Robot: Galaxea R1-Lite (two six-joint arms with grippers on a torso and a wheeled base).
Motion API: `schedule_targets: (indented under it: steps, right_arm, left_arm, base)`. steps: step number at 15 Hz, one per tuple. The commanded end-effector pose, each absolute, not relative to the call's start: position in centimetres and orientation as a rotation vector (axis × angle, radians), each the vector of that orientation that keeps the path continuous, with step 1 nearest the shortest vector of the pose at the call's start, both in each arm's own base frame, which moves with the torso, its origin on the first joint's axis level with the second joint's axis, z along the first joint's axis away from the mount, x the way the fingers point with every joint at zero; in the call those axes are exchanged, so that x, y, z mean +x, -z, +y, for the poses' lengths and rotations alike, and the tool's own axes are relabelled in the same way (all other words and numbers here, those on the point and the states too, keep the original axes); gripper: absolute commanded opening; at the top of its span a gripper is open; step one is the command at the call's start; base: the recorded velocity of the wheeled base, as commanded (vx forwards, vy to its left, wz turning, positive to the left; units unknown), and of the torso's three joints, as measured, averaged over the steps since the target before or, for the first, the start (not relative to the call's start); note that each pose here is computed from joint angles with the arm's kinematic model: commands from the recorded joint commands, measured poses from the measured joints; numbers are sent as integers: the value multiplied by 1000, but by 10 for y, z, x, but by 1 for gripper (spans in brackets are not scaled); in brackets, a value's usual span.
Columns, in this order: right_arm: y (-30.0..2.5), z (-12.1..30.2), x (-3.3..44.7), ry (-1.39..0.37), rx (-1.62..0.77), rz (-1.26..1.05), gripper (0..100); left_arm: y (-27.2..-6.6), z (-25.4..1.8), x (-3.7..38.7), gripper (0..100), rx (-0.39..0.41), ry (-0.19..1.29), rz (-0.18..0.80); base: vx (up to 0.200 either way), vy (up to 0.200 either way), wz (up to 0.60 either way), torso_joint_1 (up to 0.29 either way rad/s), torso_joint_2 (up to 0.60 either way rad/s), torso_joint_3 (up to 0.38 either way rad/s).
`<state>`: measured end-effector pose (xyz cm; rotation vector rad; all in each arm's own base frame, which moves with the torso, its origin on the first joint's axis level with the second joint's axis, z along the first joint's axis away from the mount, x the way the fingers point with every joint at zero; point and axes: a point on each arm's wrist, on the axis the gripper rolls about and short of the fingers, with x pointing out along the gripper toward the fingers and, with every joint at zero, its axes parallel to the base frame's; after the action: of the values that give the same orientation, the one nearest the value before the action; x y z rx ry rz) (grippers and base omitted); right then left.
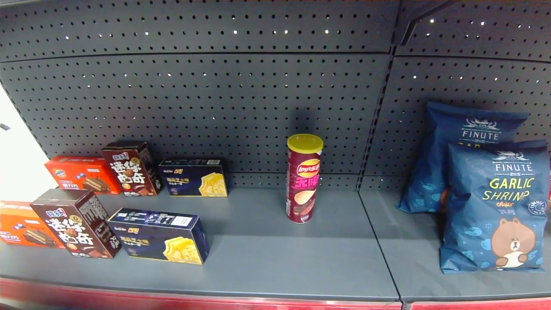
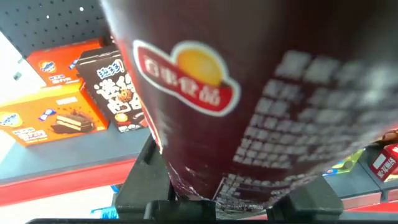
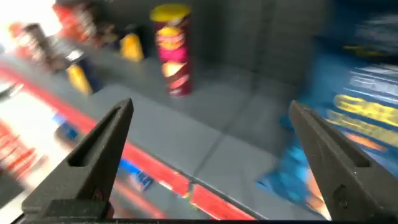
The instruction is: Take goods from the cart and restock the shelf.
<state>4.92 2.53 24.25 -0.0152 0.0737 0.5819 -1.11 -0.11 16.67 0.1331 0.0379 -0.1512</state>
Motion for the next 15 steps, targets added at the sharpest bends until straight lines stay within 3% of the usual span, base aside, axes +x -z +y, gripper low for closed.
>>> schedule_targets:
  steps: [1, 12, 15]
  right_arm:
    - [-229, 46, 77, -672, -44, 227, 100]
    - [-228, 112, 177, -794, -129, 303, 100]
    - [-224, 137, 220, -859, -114, 294, 100]
  left_arm:
    - [-163, -1, -6, 0, 134, 156, 79]
    - [-167, -2, 6, 0, 119, 142, 141]
    - [-171, -2, 6, 0, 64, 136, 134]
  base:
    - [0, 0, 0, 0, 0, 0]
    - [0, 0, 0, 0, 0, 0]
    - [0, 0, 0, 0, 0, 0]
